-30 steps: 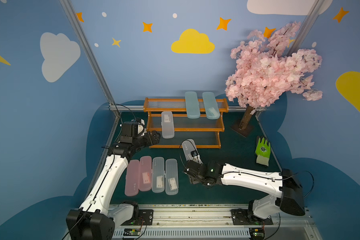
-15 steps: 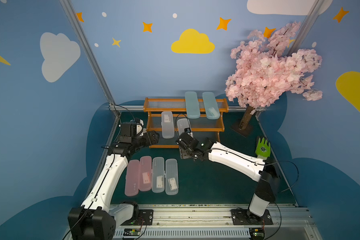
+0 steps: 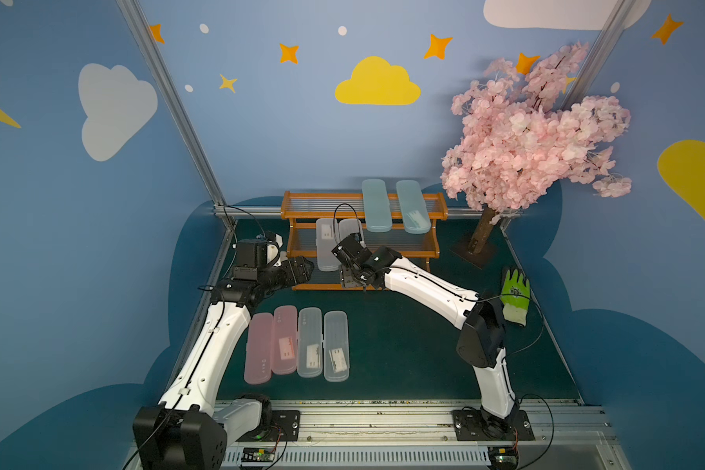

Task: Place the pencil cases on the shelf according to color
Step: Place the pencil case on the shelf.

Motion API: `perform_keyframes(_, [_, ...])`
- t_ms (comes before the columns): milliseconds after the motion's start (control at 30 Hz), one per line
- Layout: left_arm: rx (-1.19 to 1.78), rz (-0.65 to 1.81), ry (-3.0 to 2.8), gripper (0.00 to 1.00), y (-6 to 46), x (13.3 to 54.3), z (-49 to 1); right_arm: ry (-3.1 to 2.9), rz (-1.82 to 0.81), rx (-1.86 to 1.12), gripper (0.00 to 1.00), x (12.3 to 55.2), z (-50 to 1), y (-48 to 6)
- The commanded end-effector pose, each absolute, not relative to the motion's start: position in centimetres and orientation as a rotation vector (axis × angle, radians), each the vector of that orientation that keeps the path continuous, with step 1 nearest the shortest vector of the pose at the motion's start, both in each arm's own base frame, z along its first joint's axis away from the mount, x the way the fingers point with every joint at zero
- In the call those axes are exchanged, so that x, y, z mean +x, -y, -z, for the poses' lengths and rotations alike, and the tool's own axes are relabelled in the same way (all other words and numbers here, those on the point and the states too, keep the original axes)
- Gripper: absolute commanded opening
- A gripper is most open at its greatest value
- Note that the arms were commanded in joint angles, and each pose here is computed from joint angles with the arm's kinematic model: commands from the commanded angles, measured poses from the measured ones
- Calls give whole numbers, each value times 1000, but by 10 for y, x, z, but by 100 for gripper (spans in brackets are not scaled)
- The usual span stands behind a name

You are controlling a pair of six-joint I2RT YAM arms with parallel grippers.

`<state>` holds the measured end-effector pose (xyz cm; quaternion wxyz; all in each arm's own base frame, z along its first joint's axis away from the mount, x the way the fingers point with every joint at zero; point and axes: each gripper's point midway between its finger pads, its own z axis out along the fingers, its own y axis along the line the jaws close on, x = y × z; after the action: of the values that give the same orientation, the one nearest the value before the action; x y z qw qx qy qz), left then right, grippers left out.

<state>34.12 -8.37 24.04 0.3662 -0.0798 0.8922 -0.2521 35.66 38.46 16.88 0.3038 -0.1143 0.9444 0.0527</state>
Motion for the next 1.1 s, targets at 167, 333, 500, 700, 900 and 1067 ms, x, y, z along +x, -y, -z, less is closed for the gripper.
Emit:
perform_keyframes(167, [-186,695,-2283,100,89,338,-243,-2486,-141,-257,55,382,-176,-389])
perform_keyframes(333, [-180,714,-2283,100,91,338,-243,-2496,-191,-240,62,392,-177,-397])
perform_keyframes(500, [-175,724,-2279,100,92,337,-244,-2501,-206,-212,81,400,-178,-399])
perform_keyframes(700, [-174,737,-2281,100,94,336,-243,-2496,-275,-255,90,394,-191,-407])
perform_keyframes(900, [-177,737,-2278,100,94,336,-242,-2462,-303,-279,94,375,-212,-412])
perform_keyframes(1067, [-184,721,-2286,100,92,336,-239,-2442,-298,-313,97,354,-225,-409])
